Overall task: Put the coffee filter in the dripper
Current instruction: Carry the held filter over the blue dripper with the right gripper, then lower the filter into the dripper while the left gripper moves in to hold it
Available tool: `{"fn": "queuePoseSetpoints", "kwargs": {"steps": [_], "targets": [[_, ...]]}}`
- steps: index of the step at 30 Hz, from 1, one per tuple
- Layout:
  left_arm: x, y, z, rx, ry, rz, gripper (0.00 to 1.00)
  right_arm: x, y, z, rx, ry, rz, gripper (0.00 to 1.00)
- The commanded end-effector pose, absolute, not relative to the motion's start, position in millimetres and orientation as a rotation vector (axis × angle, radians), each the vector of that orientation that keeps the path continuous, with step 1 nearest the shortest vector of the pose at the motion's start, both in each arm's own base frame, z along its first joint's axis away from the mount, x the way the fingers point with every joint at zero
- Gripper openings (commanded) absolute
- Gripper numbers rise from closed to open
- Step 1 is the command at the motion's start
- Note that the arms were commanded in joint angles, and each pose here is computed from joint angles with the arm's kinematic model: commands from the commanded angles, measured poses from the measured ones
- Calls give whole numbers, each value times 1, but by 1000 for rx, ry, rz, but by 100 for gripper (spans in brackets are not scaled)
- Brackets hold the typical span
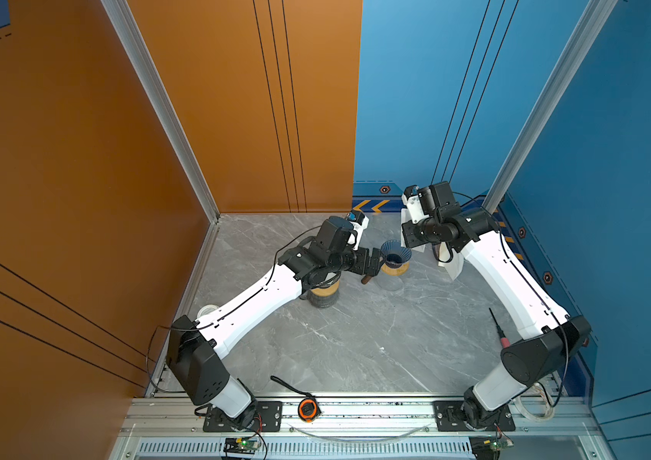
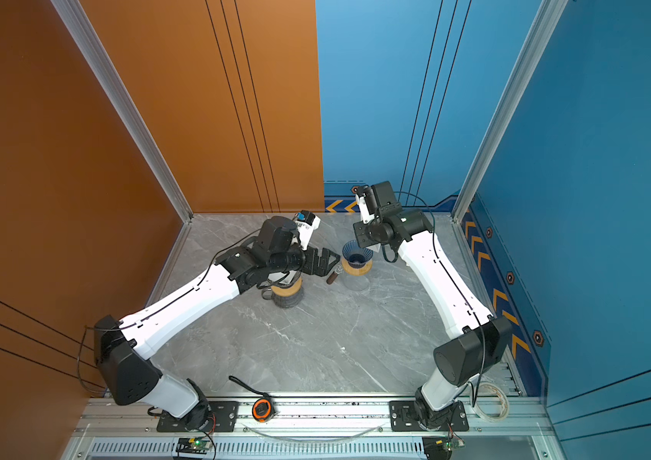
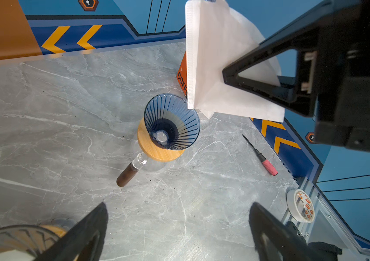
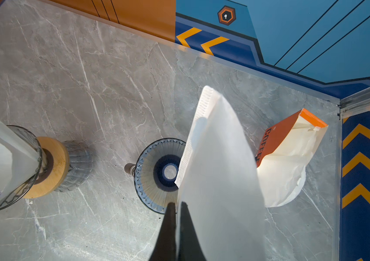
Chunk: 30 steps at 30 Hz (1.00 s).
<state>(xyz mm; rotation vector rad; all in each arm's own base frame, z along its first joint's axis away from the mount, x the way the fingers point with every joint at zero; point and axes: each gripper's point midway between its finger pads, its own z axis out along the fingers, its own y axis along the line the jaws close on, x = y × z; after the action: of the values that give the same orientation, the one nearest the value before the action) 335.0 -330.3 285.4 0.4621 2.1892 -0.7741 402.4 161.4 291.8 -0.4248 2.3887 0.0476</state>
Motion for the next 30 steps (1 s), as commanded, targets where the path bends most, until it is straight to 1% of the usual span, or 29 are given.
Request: {"fn": "queuePoseSetpoints", "kwargs": {"steps": [1, 6, 14, 30], "targets": [[333, -317, 281, 432, 2211, -741, 98, 407, 156, 277, -424, 2426, -105, 0], [334, -312, 277, 423, 2221, -732, 98, 418, 164, 261, -422, 2452, -143, 0], [339, -308, 274, 411, 2229, -729, 98, 430, 176, 233, -447, 2520, -134, 0], [351, -310, 273, 403, 2237, -744, 98, 435, 188, 188, -439, 2648, -63, 0]]}}
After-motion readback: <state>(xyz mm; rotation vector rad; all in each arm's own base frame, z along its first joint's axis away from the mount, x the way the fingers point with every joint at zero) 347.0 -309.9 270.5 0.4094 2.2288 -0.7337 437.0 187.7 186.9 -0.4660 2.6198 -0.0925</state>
